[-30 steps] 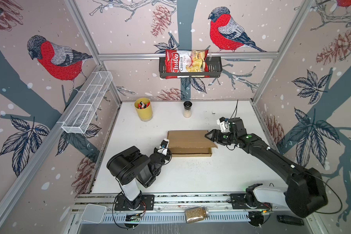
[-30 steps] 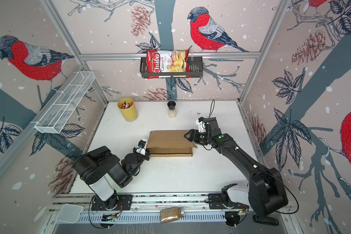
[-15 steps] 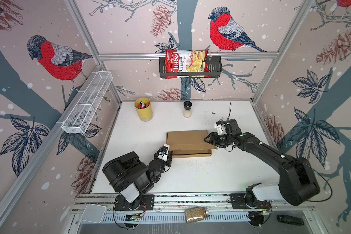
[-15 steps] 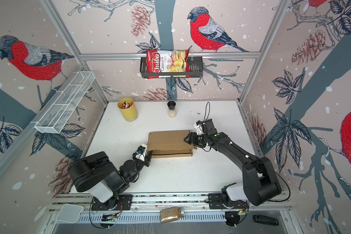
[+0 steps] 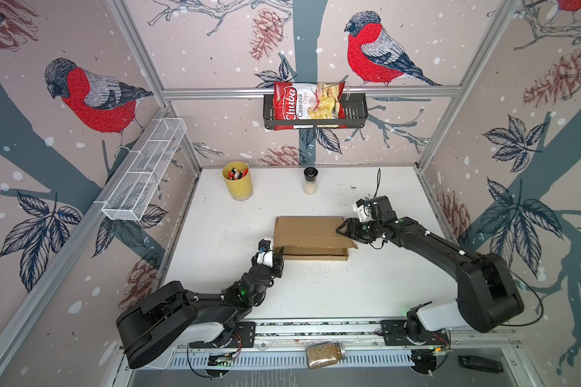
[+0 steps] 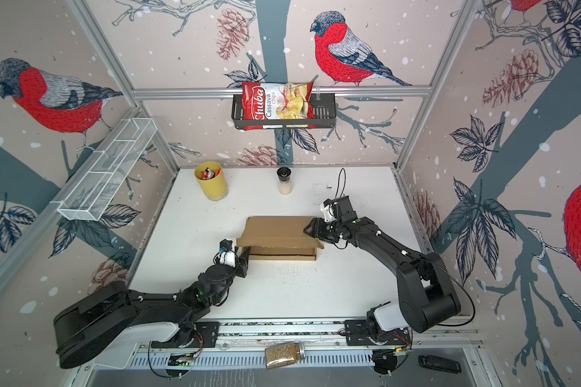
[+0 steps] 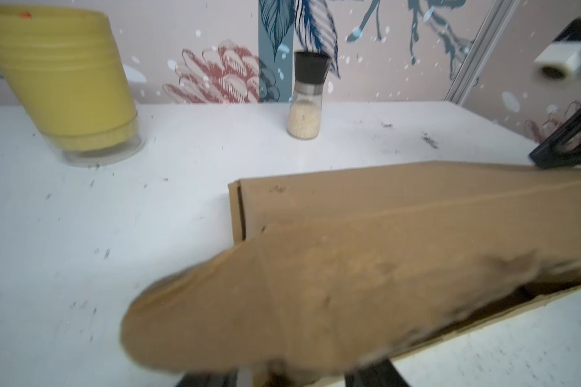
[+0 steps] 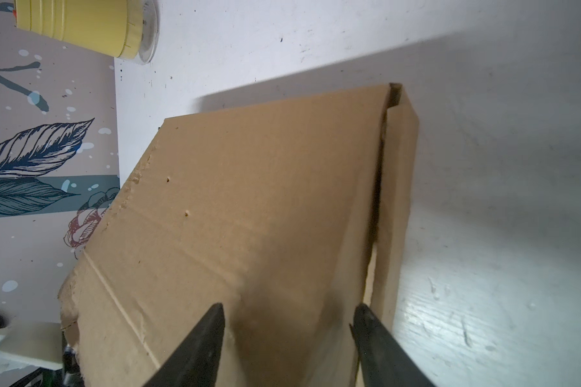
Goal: Fold the paper box
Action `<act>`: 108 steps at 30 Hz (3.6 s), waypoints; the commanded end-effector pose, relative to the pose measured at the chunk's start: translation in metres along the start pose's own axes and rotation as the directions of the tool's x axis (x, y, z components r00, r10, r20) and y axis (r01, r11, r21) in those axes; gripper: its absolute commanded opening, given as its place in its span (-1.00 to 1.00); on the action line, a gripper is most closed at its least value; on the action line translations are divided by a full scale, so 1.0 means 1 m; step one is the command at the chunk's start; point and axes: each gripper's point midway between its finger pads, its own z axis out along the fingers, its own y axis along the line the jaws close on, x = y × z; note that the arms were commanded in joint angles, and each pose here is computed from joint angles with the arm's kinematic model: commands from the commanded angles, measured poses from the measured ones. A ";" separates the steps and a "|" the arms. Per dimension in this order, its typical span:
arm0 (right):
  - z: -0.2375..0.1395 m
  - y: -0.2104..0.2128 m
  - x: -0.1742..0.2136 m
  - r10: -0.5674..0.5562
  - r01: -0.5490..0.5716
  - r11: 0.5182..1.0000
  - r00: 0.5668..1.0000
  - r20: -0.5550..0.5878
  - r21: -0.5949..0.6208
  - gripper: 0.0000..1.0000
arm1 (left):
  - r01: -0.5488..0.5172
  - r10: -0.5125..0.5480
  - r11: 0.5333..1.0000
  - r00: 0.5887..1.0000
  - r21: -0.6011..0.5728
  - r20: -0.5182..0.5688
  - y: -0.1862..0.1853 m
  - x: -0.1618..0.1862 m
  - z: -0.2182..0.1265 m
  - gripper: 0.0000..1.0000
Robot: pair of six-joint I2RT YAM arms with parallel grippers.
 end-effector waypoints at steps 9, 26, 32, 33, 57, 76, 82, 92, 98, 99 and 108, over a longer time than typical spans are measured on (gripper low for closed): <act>0.008 0.001 -0.009 -0.001 0.001 1.000 1.000 0.016 -0.008 0.23 | -0.029 0.065 0.965 0.989 0.261 -0.133 -0.053 0.021 -0.012 -0.07; 0.019 -0.006 -0.007 -0.002 0.002 1.000 1.000 -0.001 0.022 0.20 | -0.121 0.140 0.873 0.990 0.472 -0.005 -0.132 -0.079 -0.029 -0.07; 0.022 -0.008 -0.004 0.002 -0.002 1.000 1.000 -0.006 0.029 0.20 | -0.101 0.091 0.902 0.995 0.419 0.043 -0.125 -0.111 -0.030 -0.06; 0.022 -0.008 -0.004 0.001 -0.001 1.000 1.000 -0.006 0.027 0.20 | -0.094 0.087 0.911 0.996 0.402 0.036 -0.122 -0.114 -0.028 -0.06; 0.025 -0.001 0.001 -0.016 0.016 1.000 1.000 -0.017 0.020 0.20 | 0.401 -0.326 0.916 0.690 -0.035 -0.646 -0.017 -0.047 0.055 0.36; 0.028 -0.003 0.003 -0.015 0.016 1.000 1.000 -0.024 0.022 0.20 | 0.306 -0.379 0.925 0.721 -0.224 -0.580 0.033 -0.036 0.037 0.45; 0.028 -0.002 0.004 -0.016 0.017 1.000 1.000 -0.026 0.022 0.20 | 0.442 -0.409 0.891 0.674 -0.108 -0.615 0.002 -0.031 0.046 0.29; 0.027 -0.005 0.009 -0.012 0.012 1.000 1.000 -0.029 0.018 0.10 | 0.411 -0.400 0.901 0.657 -0.141 -0.639 0.008 -0.011 0.047 0.01; 0.029 -0.010 0.014 -0.012 0.013 1.000 0.999 -0.039 0.028 0.03 | 0.362 -0.383 0.914 0.629 -0.181 -0.677 0.017 0.019 0.047 -0.08; 0.029 -0.012 0.015 -0.010 0.012 0.999 0.999 -0.038 0.032 0.02 | 0.351 -0.381 0.917 0.629 -0.189 -0.678 0.019 0.020 0.047 -0.09; 0.031 -0.019 0.017 -0.021 0.023 0.998 0.999 -0.039 0.065 0.04 | 0.332 -0.361 0.927 0.659 -0.175 -0.660 0.020 0.002 0.043 -0.04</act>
